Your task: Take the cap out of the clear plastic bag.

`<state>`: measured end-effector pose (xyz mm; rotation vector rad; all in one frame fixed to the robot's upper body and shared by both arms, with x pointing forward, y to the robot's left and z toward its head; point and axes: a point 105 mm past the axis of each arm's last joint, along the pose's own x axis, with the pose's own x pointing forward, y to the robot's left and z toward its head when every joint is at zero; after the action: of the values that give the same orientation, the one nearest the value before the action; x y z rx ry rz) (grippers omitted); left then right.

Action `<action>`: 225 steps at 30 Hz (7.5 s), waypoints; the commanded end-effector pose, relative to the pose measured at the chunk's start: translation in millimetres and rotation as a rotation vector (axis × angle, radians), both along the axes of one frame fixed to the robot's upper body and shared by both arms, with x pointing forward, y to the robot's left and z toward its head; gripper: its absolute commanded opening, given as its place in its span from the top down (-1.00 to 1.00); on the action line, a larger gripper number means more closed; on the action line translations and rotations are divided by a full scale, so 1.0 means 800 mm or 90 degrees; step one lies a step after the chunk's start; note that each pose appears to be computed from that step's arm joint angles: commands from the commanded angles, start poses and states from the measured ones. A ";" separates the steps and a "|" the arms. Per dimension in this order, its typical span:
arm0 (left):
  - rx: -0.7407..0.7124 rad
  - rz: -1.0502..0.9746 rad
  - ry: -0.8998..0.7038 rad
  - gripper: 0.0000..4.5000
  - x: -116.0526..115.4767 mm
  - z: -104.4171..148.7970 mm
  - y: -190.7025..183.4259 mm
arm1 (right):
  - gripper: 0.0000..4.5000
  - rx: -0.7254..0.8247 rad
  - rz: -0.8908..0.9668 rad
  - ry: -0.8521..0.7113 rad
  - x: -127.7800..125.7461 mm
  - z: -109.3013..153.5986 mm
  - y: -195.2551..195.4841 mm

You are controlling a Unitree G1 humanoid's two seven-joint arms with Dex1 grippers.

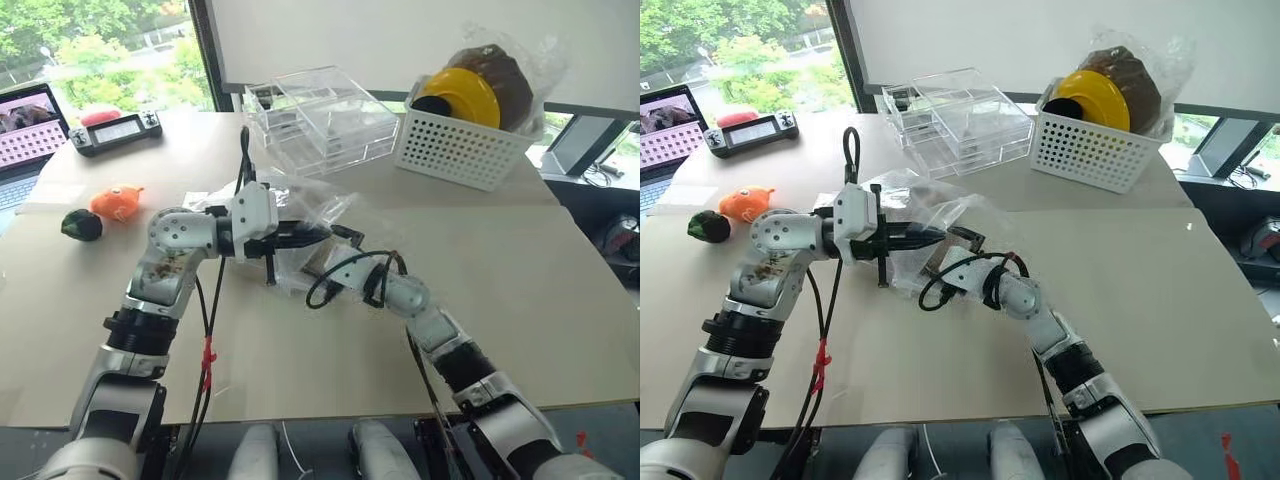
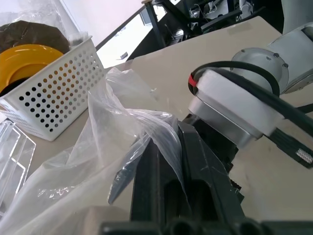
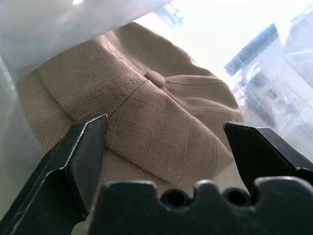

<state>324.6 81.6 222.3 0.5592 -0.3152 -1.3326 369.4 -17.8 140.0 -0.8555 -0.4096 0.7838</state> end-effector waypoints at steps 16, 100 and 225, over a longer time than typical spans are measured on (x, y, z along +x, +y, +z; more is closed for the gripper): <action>-0.014 -0.028 -0.035 0.97 -0.010 0.023 -0.008 | -1.00 -0.194 0.076 -0.095 -0.003 -0.026 0.030; 0.027 -0.034 -0.070 1.00 0.005 -0.010 -0.021 | 0.97 0.094 -0.338 0.024 -0.034 0.067 -0.104; 0.220 -0.068 -0.501 1.00 -0.011 -0.106 0.085 | 0.97 -0.226 -0.247 -0.130 -0.047 0.027 -0.162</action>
<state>318.7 139.8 137.2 1.3472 -0.7684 -1.2269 333.8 -149.0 162.8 -1.2655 -0.2570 0.3964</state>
